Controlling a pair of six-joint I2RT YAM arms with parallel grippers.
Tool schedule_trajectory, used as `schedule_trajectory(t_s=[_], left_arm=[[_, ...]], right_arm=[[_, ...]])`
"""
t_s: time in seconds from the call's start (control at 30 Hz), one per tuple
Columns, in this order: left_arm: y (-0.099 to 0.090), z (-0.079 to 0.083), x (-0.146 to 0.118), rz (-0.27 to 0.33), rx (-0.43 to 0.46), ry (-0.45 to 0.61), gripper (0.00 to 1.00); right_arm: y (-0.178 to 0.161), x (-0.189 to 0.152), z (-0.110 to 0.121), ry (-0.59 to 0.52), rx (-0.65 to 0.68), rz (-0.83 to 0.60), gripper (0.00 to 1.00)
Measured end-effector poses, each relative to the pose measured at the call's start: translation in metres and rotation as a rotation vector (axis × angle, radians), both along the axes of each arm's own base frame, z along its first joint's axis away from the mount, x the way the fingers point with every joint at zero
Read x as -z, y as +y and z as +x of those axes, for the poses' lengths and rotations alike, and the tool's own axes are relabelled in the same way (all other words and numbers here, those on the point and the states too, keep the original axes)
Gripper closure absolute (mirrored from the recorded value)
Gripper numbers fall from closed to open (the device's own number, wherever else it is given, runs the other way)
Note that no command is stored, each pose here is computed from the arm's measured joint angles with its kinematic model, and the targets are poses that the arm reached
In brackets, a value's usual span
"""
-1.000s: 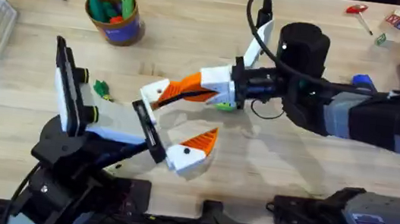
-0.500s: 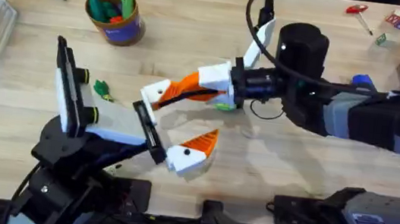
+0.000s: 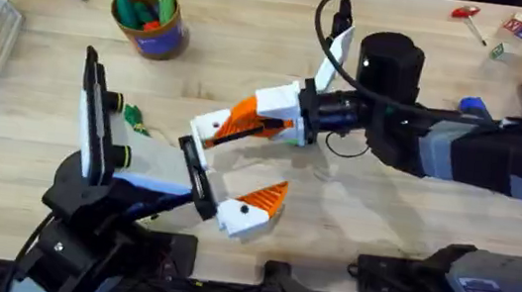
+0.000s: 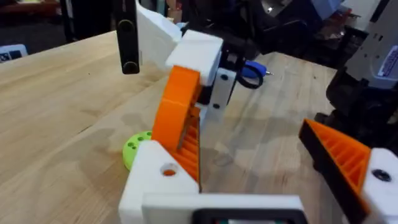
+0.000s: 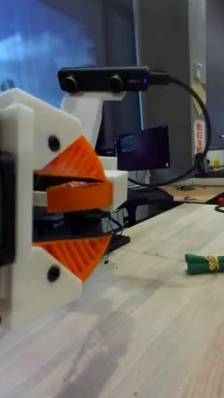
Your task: Pick up the gripper from the table and insert it into the empty holder that is missing its gripper. Then pick up a screw, insert it into the mounting hole, and use the screwdriver to tighten it. Finally, clean up the table by picking up the vegetable and placing it into the bucket.
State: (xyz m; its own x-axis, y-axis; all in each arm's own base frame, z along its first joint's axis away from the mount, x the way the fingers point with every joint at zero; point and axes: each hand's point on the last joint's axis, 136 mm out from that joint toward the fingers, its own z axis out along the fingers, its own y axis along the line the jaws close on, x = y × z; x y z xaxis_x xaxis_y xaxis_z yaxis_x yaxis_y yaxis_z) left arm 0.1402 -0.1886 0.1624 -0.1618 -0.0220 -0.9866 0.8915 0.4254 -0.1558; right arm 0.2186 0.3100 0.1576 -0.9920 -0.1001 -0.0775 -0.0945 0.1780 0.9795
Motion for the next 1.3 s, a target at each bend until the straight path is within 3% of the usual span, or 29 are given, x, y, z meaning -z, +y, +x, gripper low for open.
schedule_trajectory(t_s=[0.4,0.53,0.63,1.0,1.2,1.3], left_arm=[[-0.004,-0.007,0.0,0.002,0.046,-0.006,0.014],[-0.004,-0.008,0.0,0.001,0.05,-0.006,0.013],[-0.004,-0.008,0.0,0.001,0.051,-0.006,0.014],[-0.004,-0.008,0.0,0.001,0.053,-0.005,0.014],[-0.004,-0.008,0.0,0.001,0.053,-0.006,0.014],[-0.004,-0.008,0.0,0.001,0.053,-0.006,0.014]], right_arm=[[-0.001,-0.002,-0.004,-0.004,-0.036,0.022,0.277],[-0.003,-0.002,-0.001,-0.021,-0.03,0.024,0.119],[-0.012,-0.002,0.012,-0.062,0.007,0.024,0.112],[-0.083,0.001,0.096,-0.207,0.284,-0.059,0.108],[-0.103,0.033,0.098,-0.123,0.305,-0.312,0.106],[-0.113,0.032,0.096,-0.15,0.298,-0.44,0.105]])
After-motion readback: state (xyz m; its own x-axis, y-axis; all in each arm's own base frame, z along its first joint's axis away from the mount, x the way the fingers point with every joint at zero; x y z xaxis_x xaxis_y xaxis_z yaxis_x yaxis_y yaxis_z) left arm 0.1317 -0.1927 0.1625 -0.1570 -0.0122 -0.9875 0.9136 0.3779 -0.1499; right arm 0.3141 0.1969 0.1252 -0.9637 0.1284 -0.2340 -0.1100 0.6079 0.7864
